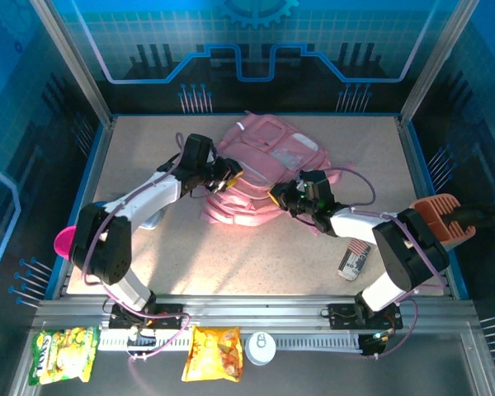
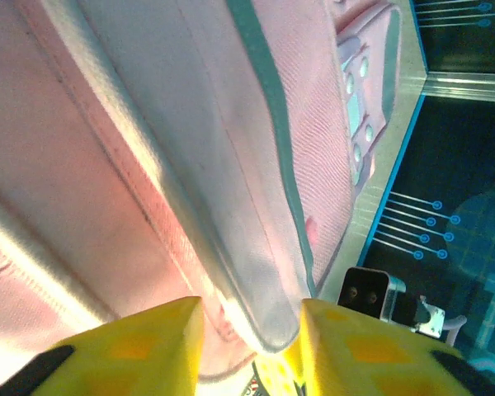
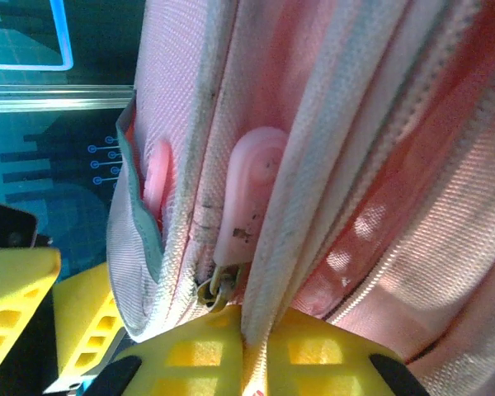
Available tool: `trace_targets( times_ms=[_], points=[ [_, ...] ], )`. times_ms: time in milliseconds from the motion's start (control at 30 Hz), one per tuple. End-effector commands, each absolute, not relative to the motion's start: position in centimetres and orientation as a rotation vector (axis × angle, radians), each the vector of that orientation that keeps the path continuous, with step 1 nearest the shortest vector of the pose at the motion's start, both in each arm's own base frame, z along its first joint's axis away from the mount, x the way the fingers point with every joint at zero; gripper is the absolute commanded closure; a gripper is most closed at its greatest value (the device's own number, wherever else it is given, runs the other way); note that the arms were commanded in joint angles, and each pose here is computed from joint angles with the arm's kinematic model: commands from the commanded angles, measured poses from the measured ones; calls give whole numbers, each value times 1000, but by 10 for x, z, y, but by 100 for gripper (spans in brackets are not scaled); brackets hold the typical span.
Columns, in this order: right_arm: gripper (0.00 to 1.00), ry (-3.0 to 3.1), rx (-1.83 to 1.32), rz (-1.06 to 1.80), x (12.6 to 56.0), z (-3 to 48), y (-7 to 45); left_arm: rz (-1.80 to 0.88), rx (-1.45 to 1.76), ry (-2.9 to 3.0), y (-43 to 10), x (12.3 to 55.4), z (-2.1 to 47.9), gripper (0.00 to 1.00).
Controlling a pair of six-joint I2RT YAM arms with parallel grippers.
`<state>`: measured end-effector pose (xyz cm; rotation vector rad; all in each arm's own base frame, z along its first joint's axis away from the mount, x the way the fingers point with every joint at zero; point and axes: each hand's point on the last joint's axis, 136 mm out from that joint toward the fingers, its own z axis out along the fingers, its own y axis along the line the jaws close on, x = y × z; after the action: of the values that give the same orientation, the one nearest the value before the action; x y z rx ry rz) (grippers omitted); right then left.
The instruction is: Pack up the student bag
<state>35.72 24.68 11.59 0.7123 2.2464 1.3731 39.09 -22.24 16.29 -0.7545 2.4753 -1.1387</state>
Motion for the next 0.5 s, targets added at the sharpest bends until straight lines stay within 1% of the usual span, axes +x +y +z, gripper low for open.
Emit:
trace_targets(
  times_ms=[0, 133, 300, 467],
  points=[
    [88, 2124, 586, 1413, 373, 161, 247, -926, -546, 2527, -204, 370, 155, 58],
    [88, 2116, 551, 1404, 374, 169, 247, -827, -302, 2527, -211, 354, 160, 55],
    [88, 2114, 538, 1409, 376, 174, 249, -676, 32, 2546, -235, 333, 156, 55],
    [88, 2119, 541, 1406, 376, 173, 248, -497, 256, 2565, -254, 323, 144, 56]
  ],
)
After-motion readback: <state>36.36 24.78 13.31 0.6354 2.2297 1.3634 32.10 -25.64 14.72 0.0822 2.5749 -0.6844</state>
